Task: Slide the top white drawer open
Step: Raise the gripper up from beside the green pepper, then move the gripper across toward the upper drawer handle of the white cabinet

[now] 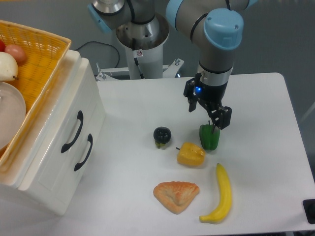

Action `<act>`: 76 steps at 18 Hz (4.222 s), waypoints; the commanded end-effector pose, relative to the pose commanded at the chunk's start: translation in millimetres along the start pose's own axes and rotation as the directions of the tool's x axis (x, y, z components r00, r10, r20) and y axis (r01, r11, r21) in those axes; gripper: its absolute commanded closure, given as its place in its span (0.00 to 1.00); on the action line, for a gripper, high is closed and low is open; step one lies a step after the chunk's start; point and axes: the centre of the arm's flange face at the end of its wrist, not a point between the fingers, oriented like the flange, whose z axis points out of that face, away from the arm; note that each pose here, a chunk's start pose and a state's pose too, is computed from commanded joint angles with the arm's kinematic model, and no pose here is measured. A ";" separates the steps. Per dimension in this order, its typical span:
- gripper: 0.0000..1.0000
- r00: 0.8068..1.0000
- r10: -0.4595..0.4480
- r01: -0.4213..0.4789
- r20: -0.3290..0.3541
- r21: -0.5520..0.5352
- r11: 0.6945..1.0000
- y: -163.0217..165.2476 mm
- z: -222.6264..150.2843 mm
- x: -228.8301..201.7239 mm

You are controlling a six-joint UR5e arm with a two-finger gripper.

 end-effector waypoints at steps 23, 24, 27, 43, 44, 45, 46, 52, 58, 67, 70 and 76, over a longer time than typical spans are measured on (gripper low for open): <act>0.00 0.967 -0.241 0.243 -0.078 0.022 0.970 -23.4 28.4 21.8; 0.00 0.954 -0.287 0.290 -0.086 0.022 0.957 -25.5 30.4 22.2; 0.00 0.937 -0.334 0.337 -0.100 0.016 0.941 -44.6 36.0 28.9; 0.00 0.789 -0.580 0.591 -0.202 -0.004 0.806 -126.0 59.5 58.6; 0.00 0.770 -0.602 0.614 -0.211 -0.011 0.789 -127.5 59.2 58.8; 0.00 0.764 -0.606 0.621 -0.219 -0.005 0.784 -135.3 54.8 59.9; 0.00 0.762 -0.608 0.624 -0.225 0.001 0.782 -140.4 50.0 60.5; 0.00 0.677 -0.659 0.691 -0.327 -0.025 0.722 -155.8 39.3 64.5; 0.00 0.638 -0.692 0.715 -0.338 -0.072 0.695 -175.6 43.7 74.4; 0.00 0.635 -0.687 0.700 -0.353 -0.111 0.705 -199.6 48.5 94.4; 0.00 0.634 -0.687 0.699 -0.356 -0.117 0.706 -200.1 47.6 95.8; 0.00 0.647 -0.672 0.683 -0.361 -0.117 0.721 -206.2 47.3 100.0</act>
